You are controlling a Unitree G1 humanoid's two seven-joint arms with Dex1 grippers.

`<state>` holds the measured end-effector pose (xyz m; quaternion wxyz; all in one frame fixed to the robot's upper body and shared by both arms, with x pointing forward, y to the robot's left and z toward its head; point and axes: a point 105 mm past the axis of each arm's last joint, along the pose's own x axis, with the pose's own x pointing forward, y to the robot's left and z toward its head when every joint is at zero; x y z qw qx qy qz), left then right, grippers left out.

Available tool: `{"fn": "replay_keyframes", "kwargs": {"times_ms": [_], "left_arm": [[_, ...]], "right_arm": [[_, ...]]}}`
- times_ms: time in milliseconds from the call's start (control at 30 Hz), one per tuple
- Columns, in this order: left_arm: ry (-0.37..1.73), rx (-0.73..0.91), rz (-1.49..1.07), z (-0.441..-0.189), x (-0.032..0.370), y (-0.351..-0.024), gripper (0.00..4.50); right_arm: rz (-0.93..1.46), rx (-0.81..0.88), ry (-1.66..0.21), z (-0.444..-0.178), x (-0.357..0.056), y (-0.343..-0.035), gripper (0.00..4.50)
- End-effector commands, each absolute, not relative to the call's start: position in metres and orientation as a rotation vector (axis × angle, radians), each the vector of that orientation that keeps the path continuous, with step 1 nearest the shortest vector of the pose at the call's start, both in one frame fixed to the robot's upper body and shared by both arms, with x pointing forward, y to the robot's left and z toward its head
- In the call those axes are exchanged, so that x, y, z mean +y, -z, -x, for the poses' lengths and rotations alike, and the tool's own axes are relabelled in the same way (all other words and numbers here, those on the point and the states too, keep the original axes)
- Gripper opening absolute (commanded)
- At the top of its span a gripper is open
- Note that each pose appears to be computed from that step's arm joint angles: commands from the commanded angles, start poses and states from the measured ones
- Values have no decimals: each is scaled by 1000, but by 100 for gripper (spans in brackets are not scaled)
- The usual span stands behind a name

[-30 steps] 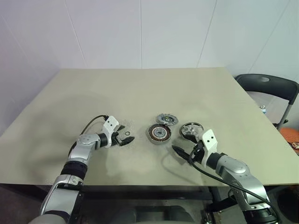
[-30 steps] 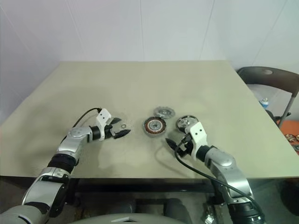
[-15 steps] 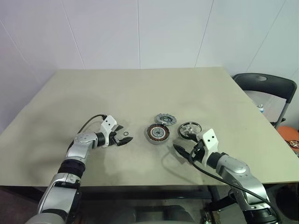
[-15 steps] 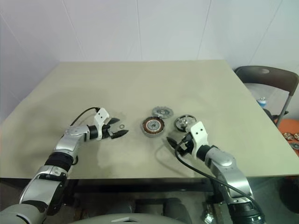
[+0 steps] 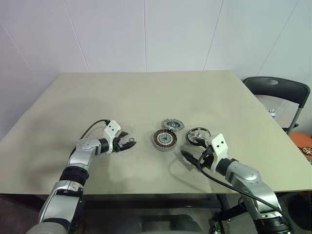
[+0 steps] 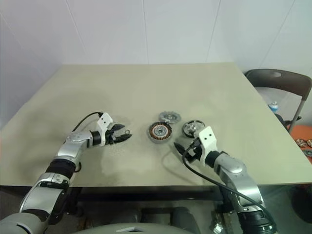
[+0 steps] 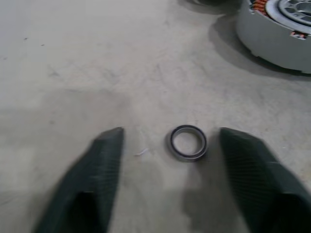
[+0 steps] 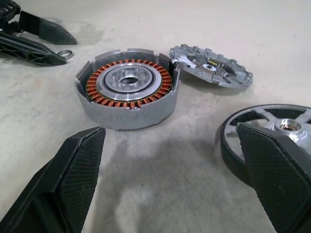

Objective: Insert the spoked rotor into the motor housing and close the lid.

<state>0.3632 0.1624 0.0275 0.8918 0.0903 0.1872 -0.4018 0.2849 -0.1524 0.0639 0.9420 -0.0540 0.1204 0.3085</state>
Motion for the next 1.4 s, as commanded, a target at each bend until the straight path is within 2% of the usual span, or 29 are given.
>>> {"fn": "replay_keyframes", "kwargs": {"times_ms": [33, 133, 167, 400, 533, 700, 800, 933, 1000, 1400], "left_arm": [[808, 441, -183, -362, 172, -20, 191], [809, 449, -176, -362, 175, -20, 94], [808, 450, -175, -362, 175, -20, 75], [873, 382, -114, -361, 160, -32, 75], [1010, 159, 2, -370, 116, -81, 75], [1126, 48, -4, -381, 78, -117, 75], [1183, 60, -29, -383, 59, -118, 75], [1267, 144, -98, -377, 42, -98, 75], [1293, 177, -125, -374, 41, -90, 75], [1347, 188, -122, -374, 33, -90, 75]], "right_arm": [[139, 176, -611, -291, -157, -83, 450], [138, 172, -618, -293, -154, -85, 450], [138, 171, -620, -293, -153, -85, 450], [133, 170, -628, -295, -150, -85, 450], [129, 172, -626, -296, -149, -84, 450], [123, 167, -632, -298, -145, -84, 450], [121, 163, -633, -299, -142, -85, 450], [113, 149, -623, -301, -139, -86, 450], [112, 148, -621, -300, -138, -86, 450], [95, 136, -580, -298, -139, -86, 450]]}}
